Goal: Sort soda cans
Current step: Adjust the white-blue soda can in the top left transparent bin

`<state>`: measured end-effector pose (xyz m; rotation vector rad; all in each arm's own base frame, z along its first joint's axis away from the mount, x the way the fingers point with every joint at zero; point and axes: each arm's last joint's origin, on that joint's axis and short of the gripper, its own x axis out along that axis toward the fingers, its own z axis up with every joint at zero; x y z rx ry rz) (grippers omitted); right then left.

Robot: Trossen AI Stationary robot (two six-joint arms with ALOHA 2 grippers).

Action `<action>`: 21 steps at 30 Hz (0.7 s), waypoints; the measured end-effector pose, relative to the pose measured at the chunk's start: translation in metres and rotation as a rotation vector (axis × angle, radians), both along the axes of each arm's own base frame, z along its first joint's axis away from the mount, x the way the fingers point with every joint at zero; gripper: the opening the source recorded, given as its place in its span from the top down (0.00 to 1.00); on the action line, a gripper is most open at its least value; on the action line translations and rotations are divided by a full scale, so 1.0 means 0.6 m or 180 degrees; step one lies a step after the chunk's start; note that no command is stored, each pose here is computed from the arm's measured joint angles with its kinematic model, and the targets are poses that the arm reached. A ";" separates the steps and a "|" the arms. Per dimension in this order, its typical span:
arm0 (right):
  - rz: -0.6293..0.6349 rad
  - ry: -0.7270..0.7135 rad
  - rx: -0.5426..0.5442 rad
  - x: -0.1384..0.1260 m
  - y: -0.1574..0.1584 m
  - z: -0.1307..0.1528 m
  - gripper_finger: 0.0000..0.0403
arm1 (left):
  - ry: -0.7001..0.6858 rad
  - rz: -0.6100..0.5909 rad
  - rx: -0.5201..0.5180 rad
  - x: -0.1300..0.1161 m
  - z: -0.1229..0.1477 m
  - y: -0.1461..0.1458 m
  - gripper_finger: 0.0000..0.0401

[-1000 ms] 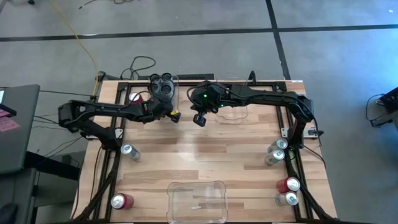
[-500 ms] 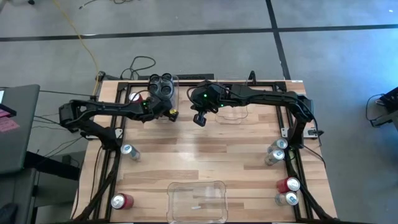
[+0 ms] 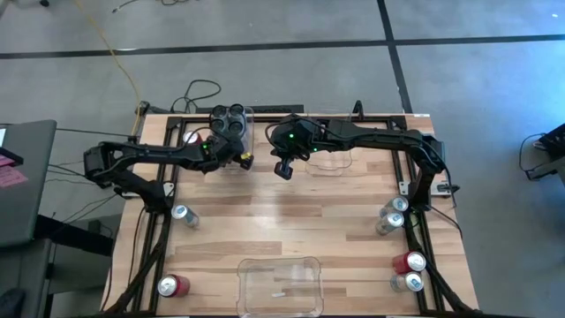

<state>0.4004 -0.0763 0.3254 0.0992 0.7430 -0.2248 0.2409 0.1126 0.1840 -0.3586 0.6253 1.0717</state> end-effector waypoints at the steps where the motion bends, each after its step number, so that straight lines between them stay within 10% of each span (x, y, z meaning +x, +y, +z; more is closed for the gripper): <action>1: 0.0000 0.0001 0.0000 0.000 0.000 0.000 1.00 | 0.0004 0.0007 0.0003 -0.001 0.000 0.001 1.00; 21: 0.0003 0.0000 -0.0002 0.000 0.000 0.000 1.00 | 0.0117 0.0118 0.0059 -0.013 0.001 0.024 1.00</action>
